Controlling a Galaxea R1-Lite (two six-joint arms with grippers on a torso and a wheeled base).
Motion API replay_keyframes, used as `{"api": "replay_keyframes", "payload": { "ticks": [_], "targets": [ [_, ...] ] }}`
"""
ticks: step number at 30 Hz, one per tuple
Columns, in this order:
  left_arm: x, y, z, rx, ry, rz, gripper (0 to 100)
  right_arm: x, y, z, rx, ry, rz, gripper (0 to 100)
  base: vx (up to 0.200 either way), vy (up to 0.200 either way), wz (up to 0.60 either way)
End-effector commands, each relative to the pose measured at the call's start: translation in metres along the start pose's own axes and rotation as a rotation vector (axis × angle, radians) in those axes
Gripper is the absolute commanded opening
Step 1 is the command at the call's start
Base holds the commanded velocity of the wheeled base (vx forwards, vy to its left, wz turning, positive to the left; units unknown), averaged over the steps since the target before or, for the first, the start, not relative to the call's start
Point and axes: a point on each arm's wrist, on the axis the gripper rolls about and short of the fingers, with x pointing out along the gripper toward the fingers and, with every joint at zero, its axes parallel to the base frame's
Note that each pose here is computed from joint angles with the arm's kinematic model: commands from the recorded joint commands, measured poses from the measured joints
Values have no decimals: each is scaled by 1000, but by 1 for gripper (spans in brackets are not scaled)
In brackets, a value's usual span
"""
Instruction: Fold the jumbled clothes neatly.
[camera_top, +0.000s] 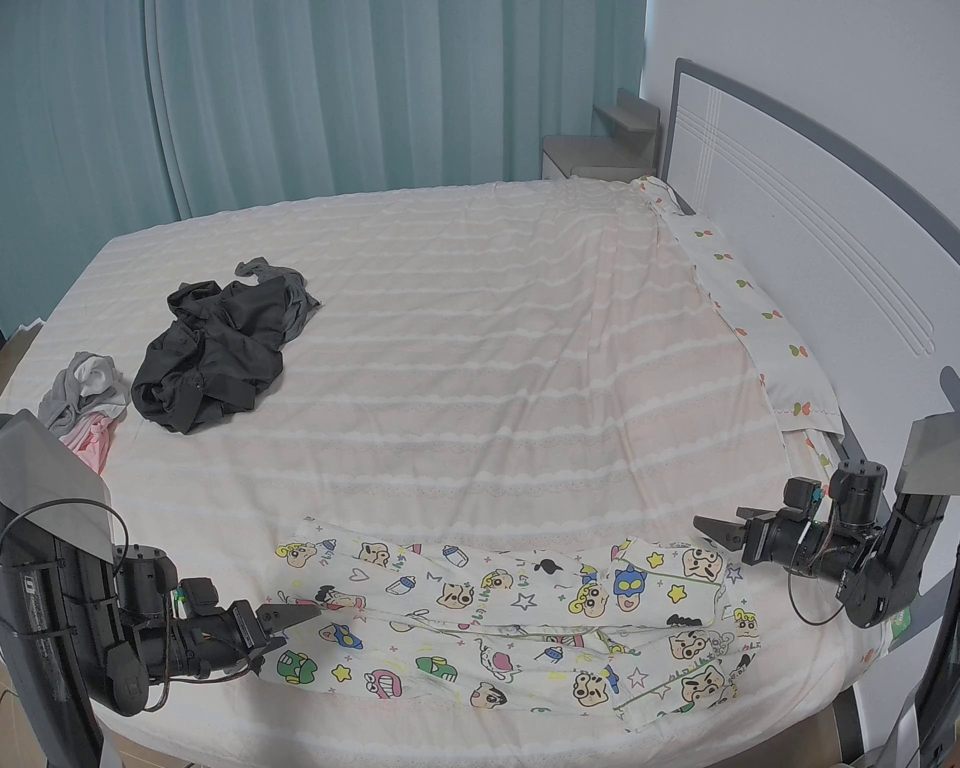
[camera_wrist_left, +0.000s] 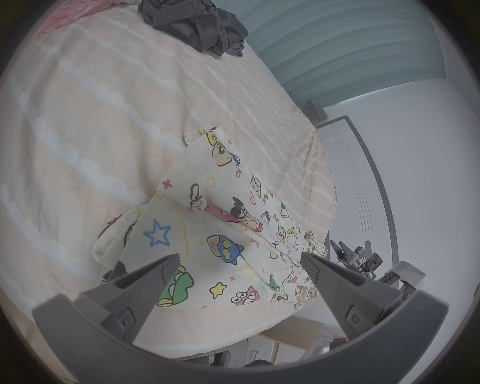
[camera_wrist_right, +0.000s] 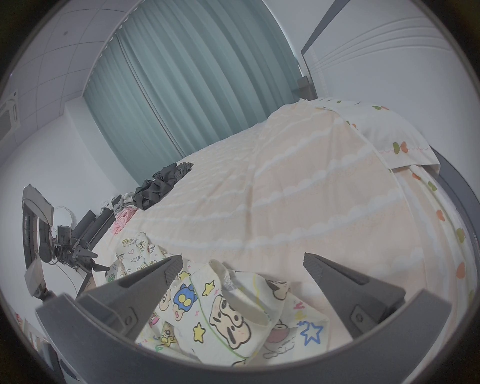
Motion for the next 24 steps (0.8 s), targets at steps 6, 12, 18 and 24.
{"api": "replay_keyframes", "payload": {
  "ticks": [6,12,18,24],
  "targets": [
    [-1,-1,-1,2,-3,-2,100,26,61,46,-107,59,144,100,0,0,0],
    [-2,-1,-1,3,-1,-3,100,52,67,22,-188,151,173,100,0,0,0],
    [0,2,-3,27,9,7,100,68,60,12,-190,229,162,100,0,0,0],
    [0,2,-3,30,9,7,100,73,56,1,-209,269,159,100,0,0,0]
  ]
}}
